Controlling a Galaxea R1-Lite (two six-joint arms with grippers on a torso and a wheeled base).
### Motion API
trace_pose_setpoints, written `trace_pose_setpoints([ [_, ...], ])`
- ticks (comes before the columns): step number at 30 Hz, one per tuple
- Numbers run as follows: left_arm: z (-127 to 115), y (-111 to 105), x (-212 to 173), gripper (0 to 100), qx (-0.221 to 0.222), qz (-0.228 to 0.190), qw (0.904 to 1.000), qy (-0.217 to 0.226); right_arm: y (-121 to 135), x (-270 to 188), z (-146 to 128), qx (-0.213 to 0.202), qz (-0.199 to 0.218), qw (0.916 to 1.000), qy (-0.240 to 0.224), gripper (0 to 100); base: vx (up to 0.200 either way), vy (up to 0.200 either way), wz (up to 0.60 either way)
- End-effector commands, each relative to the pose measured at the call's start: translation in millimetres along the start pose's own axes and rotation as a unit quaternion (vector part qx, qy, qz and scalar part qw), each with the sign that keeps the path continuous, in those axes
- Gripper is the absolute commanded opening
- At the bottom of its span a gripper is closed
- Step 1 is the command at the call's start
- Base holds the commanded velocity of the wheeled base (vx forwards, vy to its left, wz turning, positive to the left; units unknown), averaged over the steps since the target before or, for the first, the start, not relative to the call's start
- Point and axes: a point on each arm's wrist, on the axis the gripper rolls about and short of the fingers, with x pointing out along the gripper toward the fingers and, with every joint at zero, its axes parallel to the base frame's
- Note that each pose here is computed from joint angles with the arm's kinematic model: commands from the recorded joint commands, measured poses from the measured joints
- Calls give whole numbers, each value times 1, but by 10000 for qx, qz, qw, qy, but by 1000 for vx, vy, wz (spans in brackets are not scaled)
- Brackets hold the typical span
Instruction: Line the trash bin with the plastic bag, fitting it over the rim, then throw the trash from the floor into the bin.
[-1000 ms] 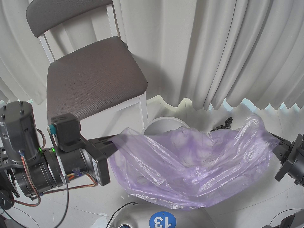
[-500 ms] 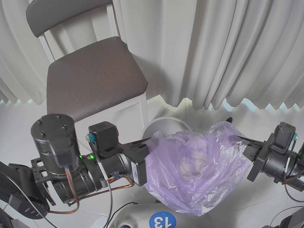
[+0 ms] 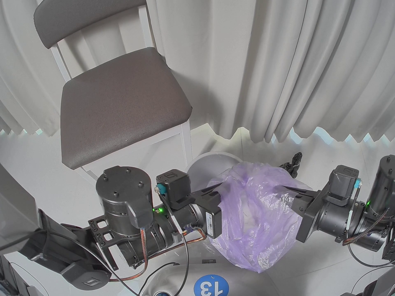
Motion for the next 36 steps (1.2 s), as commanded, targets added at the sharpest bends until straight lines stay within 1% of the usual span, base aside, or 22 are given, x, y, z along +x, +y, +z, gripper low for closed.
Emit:
trace_pose_setpoints([
  [1,-11,6,10,0,-113,119,9999,37,-3,12,-6,-5,-92,9998,195,0,0,0,0],
  [3,-8,14,11,0,-214,223,9994,-128,-7,15,-2,4,-156,9998,126,0,0,0,0],
  [6,-9,23,16,0,-303,342,9988,-188,-11,21,13,43,-105,9999,-95,0,0,0,0],
  [8,-13,25,16,0,-604,480,9969,-163,-12,30,20,77,-95,9998,-155,0,0,0,0],
  [11,-10,26,18,0,-859,648,9936,-352,-12,42,16,87,-137,9998,-76,0,0,0,0],
  [14,-4,39,21,0,-962,794,9907,-552,-12,53,15,64,-189,9998,-37,0,0,0,0],
  [16,-5,44,23,0,-1013,864,9896,-553,-16,56,14,60,-264,9996,8,0,0,0,0],
  [17,-8,46,25,0,-1075,893,9888,-528,-23,60,15,84,-378,9993,9,0,0,0,0],
  [20,-13,53,34,0,-1285,942,9856,-558,-31,68,14,113,-511,9986,46,0,0,0,0],
  [21,-14,59,40,0,-1394,974,9833,-646,-33,69,13,118,-527,9985,51,0,0,0,0],
  [25,-19,65,52,0,-1544,935,9804,-788,-36,71,17,116,-553,9984,26,0,0,0,0],
  [27,-25,69,56,0,-1672,943,9780,-816,-41,81,17,135,-631,9979,47,0,0,0,0],
  [32,-34,71,61,0,-1725,934,9772,-811,-52,90,12,140,-787,9967,160,0,0,0,0],
  [36,-38,75,62,0,-1729,980,9771,-754,-58,94,10,155,-768,9967,209,0,0,0,0],
])
